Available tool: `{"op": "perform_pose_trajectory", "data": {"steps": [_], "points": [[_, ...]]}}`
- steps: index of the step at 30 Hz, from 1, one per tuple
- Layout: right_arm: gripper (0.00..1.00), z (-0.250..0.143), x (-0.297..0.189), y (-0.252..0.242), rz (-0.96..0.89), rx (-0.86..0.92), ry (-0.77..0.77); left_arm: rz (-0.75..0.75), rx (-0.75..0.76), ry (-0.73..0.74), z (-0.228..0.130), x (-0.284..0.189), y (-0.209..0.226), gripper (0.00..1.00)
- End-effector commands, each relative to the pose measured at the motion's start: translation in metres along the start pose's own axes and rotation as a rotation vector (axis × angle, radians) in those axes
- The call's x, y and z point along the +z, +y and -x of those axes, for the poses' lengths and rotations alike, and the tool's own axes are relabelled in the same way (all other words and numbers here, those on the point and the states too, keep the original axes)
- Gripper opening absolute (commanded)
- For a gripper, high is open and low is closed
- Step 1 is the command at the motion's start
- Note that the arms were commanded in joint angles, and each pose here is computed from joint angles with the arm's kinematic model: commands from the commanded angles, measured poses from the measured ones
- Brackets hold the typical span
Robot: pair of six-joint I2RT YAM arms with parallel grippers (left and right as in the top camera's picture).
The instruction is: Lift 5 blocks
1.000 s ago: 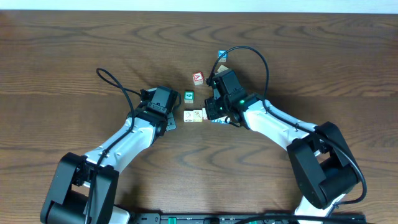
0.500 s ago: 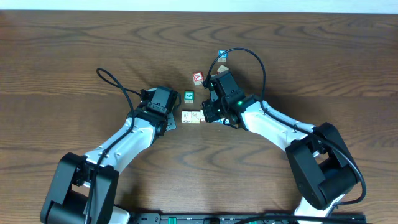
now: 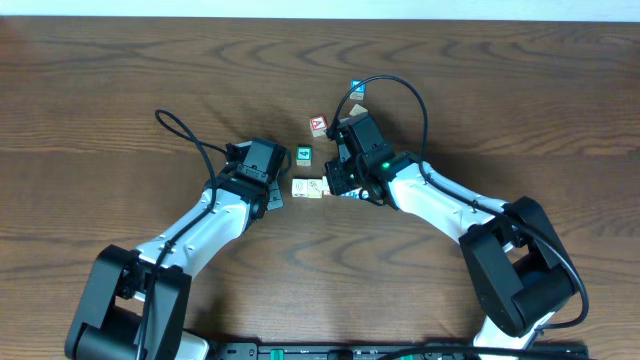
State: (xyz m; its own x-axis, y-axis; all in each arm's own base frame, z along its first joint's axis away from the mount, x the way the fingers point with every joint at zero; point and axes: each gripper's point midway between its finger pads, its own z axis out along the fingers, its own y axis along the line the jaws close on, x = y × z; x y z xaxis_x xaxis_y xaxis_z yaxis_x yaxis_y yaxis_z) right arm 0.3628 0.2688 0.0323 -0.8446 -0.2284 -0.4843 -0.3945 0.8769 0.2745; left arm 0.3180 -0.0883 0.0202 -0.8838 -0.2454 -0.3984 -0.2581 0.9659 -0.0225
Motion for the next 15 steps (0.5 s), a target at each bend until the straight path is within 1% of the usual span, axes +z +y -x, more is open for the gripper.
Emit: {"op": "perform_pose_trajectory", "data": {"steps": [1,7,15], "points": [[0.01,0.013,-0.002,0.001,-0.001,-0.025,-0.040,0.029,-0.001,-0.002,-0.003,0.002,0.007,0.08],[0.01,0.018,-0.002,0.004,0.006,-0.029,-0.059,0.029,-0.001,-0.002,-0.003,0.002,0.007,0.08],[0.01,0.006,-0.001,0.002,0.004,-0.023,-0.012,0.029,-0.001,-0.002,-0.003,0.002,0.007,0.08]]}}
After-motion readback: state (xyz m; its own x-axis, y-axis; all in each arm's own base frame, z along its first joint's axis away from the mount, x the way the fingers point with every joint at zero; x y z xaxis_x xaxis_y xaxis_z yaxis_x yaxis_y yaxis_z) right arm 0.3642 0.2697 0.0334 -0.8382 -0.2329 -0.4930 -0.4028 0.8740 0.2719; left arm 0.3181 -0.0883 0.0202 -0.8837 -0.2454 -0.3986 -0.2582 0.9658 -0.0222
